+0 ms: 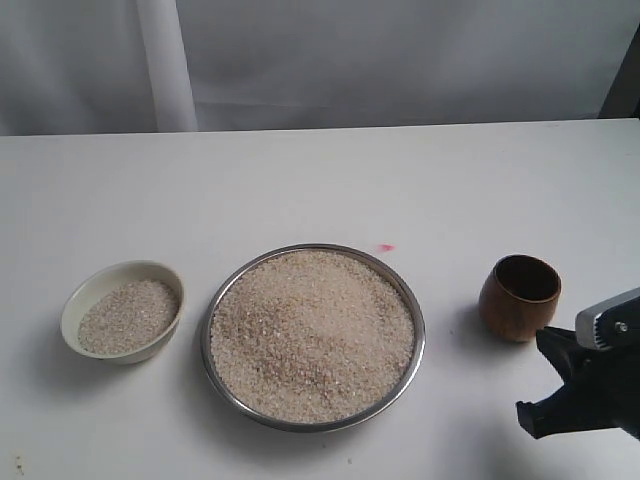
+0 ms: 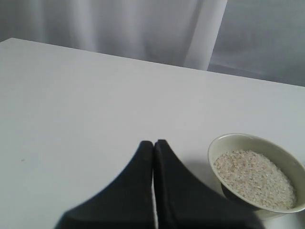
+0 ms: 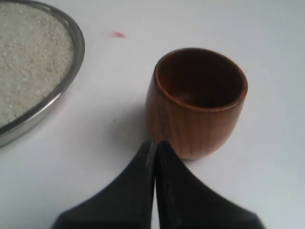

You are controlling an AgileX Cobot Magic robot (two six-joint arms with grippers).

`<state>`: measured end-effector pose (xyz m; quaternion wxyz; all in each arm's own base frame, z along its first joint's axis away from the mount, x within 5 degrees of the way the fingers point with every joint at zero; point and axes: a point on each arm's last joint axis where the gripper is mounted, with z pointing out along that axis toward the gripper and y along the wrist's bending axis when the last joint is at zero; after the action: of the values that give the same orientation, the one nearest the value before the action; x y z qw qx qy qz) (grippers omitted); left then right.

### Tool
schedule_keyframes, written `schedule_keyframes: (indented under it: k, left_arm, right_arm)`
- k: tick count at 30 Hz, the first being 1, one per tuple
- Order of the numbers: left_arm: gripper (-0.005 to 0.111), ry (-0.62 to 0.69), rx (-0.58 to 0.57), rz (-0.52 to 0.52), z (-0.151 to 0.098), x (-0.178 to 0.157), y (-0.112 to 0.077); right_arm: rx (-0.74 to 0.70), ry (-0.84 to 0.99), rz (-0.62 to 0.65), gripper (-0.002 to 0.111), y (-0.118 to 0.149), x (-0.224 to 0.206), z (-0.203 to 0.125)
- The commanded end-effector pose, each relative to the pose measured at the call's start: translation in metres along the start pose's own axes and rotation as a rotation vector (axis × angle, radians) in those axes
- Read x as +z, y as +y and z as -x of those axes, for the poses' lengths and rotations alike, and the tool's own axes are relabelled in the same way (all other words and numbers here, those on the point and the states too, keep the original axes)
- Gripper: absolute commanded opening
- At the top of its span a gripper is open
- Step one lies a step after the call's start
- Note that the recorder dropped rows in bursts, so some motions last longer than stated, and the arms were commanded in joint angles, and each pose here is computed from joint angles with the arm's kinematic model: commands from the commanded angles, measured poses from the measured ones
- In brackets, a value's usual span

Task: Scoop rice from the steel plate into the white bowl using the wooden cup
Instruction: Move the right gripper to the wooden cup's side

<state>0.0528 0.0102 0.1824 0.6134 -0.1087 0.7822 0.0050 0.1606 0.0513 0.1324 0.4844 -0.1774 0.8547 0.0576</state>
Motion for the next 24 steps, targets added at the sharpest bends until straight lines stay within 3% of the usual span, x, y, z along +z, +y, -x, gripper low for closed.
schedule_keyframes:
  k: [1,16,20,24]
  left_arm:
    - [0.000,-0.005,-0.005,-0.010,0.0009,-0.0001,-0.0008]
    - [0.000,-0.005,-0.005,-0.010,0.0009,-0.0001,-0.0008]
    - [0.000,-0.005,-0.005,-0.010,0.0009,-0.0001,-0.0008]
    - [0.000,-0.005,-0.005,-0.010,0.0009,-0.0001,-0.0008]
  right_arm:
    - [0.006,0.057,-0.006,0.000,-0.0010,-0.0010,-0.0069]
    - [0.006,0.054,-0.006,0.003,-0.0010,-0.0010,-0.0065]
    - [0.006,0.065,-0.005,0.025,-0.0009,-0.0010,-0.0075]
    - [0.034,0.078,-0.025,0.069,-0.0026,-0.0011,-0.0087]
